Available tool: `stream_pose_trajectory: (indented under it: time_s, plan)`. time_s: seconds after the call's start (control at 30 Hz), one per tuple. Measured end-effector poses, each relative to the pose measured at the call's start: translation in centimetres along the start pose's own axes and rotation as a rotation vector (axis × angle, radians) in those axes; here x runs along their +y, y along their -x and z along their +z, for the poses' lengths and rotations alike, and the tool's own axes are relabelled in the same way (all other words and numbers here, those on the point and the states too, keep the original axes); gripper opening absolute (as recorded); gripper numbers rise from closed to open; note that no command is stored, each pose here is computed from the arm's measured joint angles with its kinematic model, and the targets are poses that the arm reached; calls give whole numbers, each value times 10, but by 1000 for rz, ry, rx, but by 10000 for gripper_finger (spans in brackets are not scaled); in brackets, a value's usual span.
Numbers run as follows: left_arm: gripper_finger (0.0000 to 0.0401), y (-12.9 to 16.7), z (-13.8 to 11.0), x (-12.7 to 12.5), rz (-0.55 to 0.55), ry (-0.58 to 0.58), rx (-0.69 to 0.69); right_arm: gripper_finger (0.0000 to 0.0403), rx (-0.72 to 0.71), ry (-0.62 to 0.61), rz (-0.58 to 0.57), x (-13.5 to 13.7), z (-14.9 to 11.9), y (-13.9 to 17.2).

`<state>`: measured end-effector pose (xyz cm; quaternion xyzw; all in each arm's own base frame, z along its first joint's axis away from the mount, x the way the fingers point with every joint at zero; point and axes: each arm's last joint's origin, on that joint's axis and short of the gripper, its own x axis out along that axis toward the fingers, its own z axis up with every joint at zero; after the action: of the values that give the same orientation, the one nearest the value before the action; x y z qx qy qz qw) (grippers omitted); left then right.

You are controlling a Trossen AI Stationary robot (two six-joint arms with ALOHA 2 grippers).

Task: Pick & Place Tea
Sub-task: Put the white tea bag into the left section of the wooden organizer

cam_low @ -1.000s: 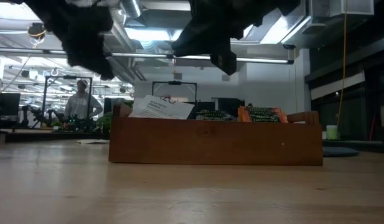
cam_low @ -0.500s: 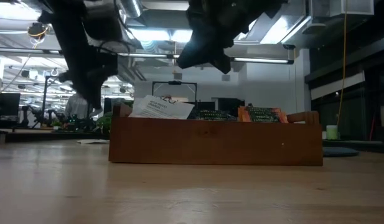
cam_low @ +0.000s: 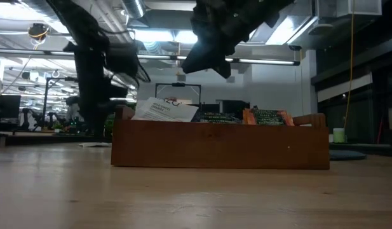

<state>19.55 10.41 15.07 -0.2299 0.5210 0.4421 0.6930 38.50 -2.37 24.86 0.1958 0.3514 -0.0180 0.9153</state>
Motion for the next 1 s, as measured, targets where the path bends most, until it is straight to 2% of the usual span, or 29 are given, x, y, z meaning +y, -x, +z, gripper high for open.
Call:
stream_pose_trajectory:
  time_s: [0.1, 0.33, 0.53, 1.0]
  plan:
    - [3, -11, -3, -3, 24, -18, 52, 47, -3, -6, -6, -3, 1, 1]
    - [3, -18, -5, -8, -67, -8, 143, 47, -1, -13, 4, -6, 2, 1]
    - [3, -18, -2, -19, -302, 109, 208, 47, -27, -28, 16, -4, 5, 1]
    - [3, -16, 20, -42, -602, 455, -12, 47, -66, -52, 30, -3, 8, 1]
